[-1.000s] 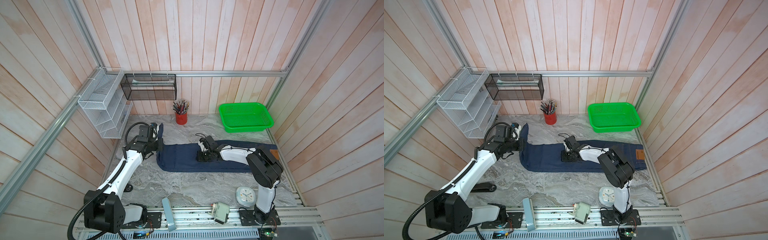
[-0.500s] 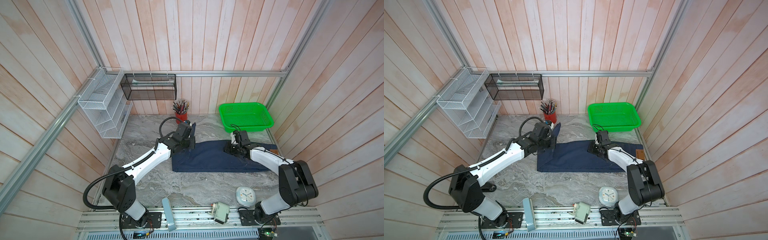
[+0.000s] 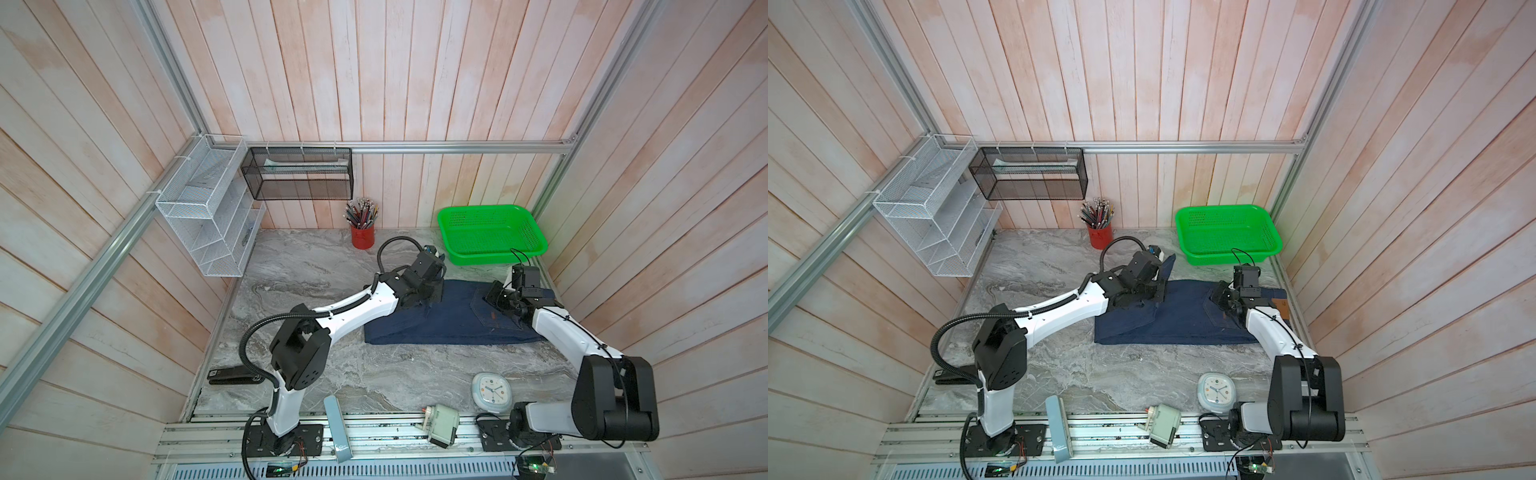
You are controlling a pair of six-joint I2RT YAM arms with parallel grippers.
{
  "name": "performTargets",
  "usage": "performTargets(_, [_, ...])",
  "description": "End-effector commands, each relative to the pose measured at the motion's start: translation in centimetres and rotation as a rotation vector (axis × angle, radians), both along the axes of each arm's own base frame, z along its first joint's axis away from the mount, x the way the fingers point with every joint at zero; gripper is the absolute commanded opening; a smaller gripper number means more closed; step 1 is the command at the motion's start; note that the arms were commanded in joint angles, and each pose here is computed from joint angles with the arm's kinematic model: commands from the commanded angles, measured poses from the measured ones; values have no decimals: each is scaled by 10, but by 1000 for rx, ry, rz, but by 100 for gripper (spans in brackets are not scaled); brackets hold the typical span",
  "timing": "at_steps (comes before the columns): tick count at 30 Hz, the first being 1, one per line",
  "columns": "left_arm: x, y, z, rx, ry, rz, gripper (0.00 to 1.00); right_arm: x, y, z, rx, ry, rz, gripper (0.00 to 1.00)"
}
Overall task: Fold and stack the trousers
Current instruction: 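Lay the hem over the waistband with the left gripper while the right holds it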
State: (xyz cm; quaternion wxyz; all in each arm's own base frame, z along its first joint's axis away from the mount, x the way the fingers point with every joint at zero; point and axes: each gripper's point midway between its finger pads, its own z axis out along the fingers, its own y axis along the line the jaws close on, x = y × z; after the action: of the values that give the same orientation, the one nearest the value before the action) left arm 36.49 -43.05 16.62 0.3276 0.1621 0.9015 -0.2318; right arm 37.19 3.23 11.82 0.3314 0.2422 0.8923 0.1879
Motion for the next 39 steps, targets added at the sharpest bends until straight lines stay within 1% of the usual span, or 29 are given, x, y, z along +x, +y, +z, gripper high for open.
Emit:
performTargets(1, [1,-22,-15,12,13,-10,0,0,-10,5,-8,-16,-42,10])
performTargets(6, [-8,-47,-46,27,59,-49,0,1,-13,12,-4,-33,-44,10])
performTargets(11, [-5,-56,-66,42,87,-56,0,1,-16,17,-5,-50,-51,10])
performTargets(12, [-22,-68,-70,48,95,-91,1,1,-17,17,-5,-51,-50,10])
performTargets(13, [-25,-71,-71,49,99,-101,6,0,-17,17,-6,-49,-50,10])
performTargets(14, [-27,-74,-72,44,105,-111,16,0,-18,19,-7,-53,-52,11])
performTargets(15, [-30,-77,-69,33,104,-121,30,0,-19,20,-7,-55,-54,12])
performTargets(16, [-33,-79,-66,24,101,-135,38,-1,-19,21,-6,-57,-54,12])
performTargets(19, [-40,-89,-39,-23,58,-179,52,-1,-17,27,-3,-70,-43,13])
performTargets(21, [-42,-90,-10,-70,13,-186,63,-2,-15,32,3,-74,-30,15])
performTargets(22, [-42,-89,2,-90,-4,-185,67,-2,-14,34,8,-76,-27,15])
performTargets(24, [-41,-80,28,-116,-53,-161,73,-4,-11,35,19,-70,-16,18])
performTargets(26, [-38,-65,48,-126,-94,-123,75,-6,-4,32,25,-58,10,21])
performTargets(29, [-33,-33,65,-130,-111,-62,82,-11,21,20,11,2,94,26])
performTargets(30, [-31,-20,66,-125,-110,-36,87,-13,32,15,-2,27,131,28])
performTargets(31, [-33,-11,66,-122,-105,-23,87,-15,41,10,-10,48,159,29])
performTargets(32, [-22,9,61,-116,-93,23,87,-17,51,5,-15,69,191,30])
performTargets(35, [-17,49,44,-94,-57,94,87,-22,79,-2,-61,101,265,29])
performTargets(39, [-20,86,24,-85,-17,156,87,-22,118,-1,-118,97,354,27])
